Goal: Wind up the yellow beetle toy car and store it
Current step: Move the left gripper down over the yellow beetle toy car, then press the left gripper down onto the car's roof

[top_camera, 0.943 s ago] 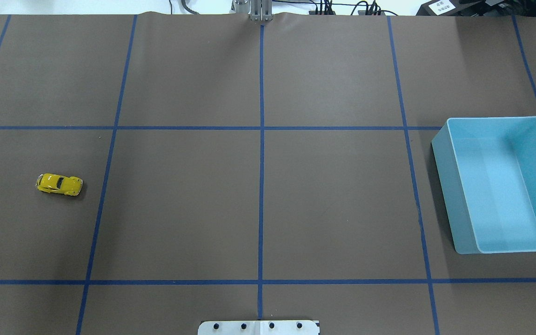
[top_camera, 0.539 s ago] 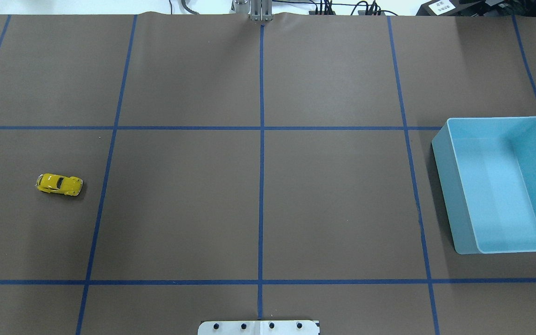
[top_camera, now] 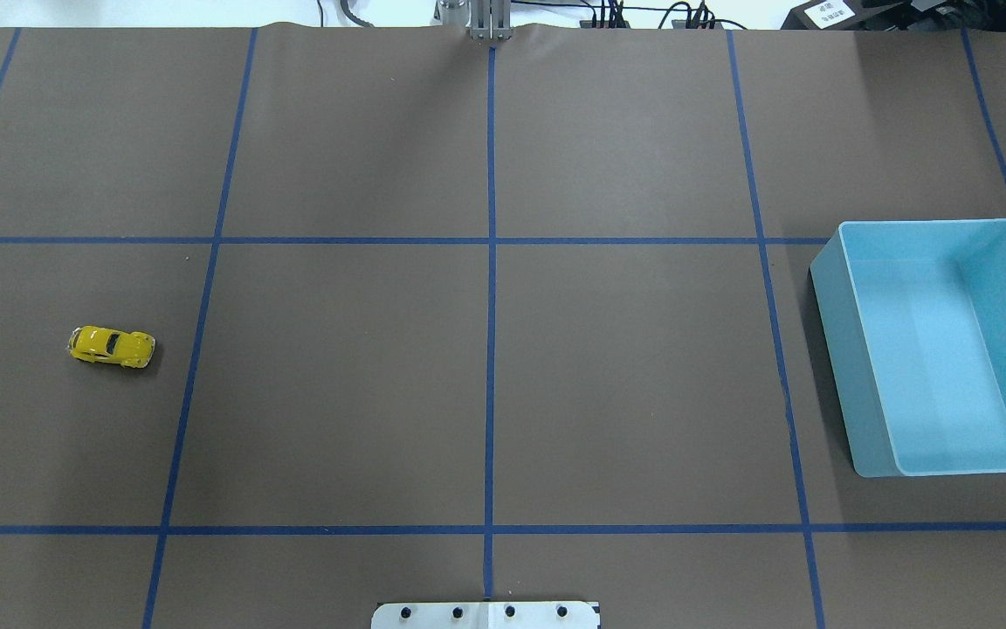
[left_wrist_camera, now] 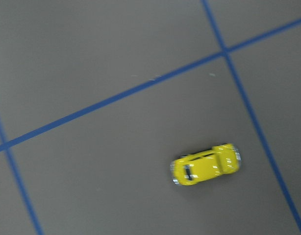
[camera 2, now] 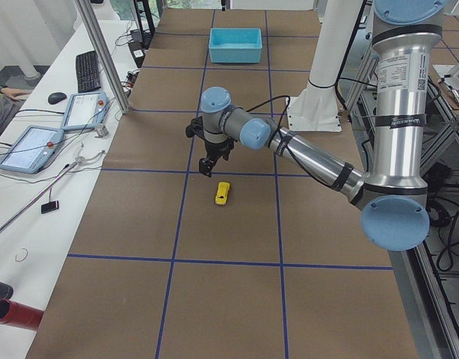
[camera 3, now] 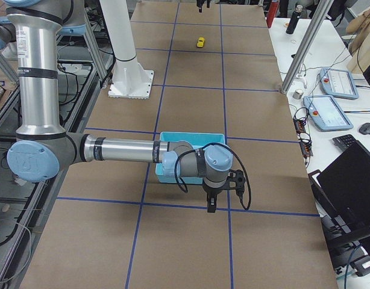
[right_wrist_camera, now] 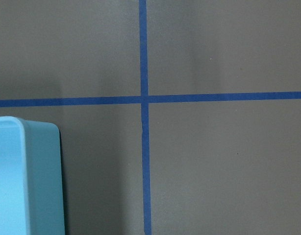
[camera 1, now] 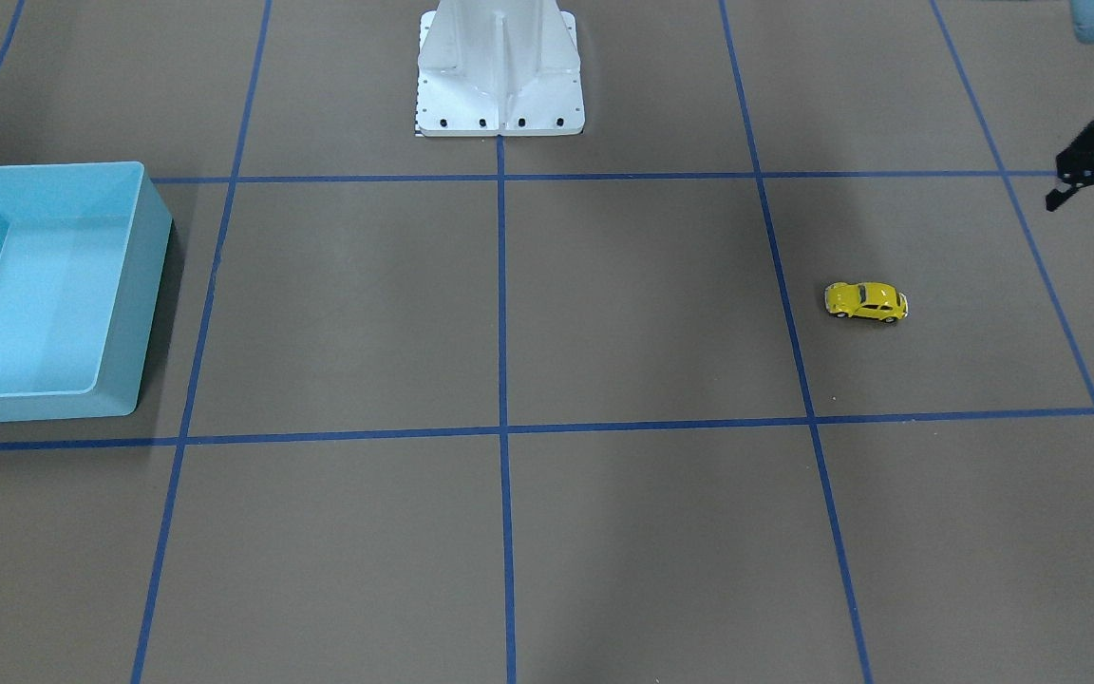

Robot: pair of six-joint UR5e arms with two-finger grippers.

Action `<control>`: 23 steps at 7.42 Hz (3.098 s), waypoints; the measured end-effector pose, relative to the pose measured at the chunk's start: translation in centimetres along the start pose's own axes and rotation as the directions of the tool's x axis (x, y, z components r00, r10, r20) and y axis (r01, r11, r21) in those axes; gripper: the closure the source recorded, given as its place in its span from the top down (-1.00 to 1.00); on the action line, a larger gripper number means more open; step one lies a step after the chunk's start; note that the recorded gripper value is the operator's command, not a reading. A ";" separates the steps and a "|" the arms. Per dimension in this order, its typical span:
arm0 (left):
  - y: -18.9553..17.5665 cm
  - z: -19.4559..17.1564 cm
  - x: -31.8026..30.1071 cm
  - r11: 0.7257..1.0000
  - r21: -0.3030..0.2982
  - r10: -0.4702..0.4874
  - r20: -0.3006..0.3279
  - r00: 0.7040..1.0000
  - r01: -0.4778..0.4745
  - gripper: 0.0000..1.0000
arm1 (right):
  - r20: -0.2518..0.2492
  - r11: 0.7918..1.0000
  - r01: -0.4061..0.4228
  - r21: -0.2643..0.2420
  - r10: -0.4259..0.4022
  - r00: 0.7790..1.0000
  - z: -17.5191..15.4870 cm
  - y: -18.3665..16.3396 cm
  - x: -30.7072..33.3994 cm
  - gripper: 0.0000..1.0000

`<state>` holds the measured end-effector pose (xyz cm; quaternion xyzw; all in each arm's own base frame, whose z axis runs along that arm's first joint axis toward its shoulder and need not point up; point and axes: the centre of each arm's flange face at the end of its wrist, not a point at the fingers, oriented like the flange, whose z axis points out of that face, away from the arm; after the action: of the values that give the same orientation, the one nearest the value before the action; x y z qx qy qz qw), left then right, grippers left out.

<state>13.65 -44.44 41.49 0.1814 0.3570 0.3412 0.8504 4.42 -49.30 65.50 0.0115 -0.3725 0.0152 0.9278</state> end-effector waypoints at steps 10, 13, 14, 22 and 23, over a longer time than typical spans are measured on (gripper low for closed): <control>-4.2 11.6 5.4 0.762 -0.149 0.626 -0.080 0.776 -0.630 1.00 | 0.010 1.000 -0.008 0.005 0.008 1.000 -0.4 0.9 -0.3 1.00; -5.3 14.9 6.2 0.727 -0.192 0.660 -0.066 0.748 -0.659 1.00 | 0.007 1.000 -0.022 -0.009 0.022 1.000 0.3 1.5 0.4 1.00; -5.4 15.8 6.3 0.721 -0.203 0.663 -0.072 0.745 -0.662 1.00 | 0.004 0.999 -0.029 -0.017 0.029 1.000 0.7 1.5 0.8 1.00; -5.3 19.9 5.7 0.702 -0.232 0.678 -0.073 0.731 -0.674 1.00 | 0.004 0.999 -0.032 -0.022 0.032 0.999 1.0 1.0 1.0 1.00; -5.2 20.1 5.6 0.701 -0.232 0.678 -0.073 0.731 -0.674 1.00 | 0.006 1.000 -0.026 -0.017 0.026 1.000 0.8 0.9 0.7 1.00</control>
<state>33.59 -45.43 49.58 0.1972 0.2133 0.6684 0.6847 4.34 -48.41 66.55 -0.0012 -0.3758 0.0239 0.9264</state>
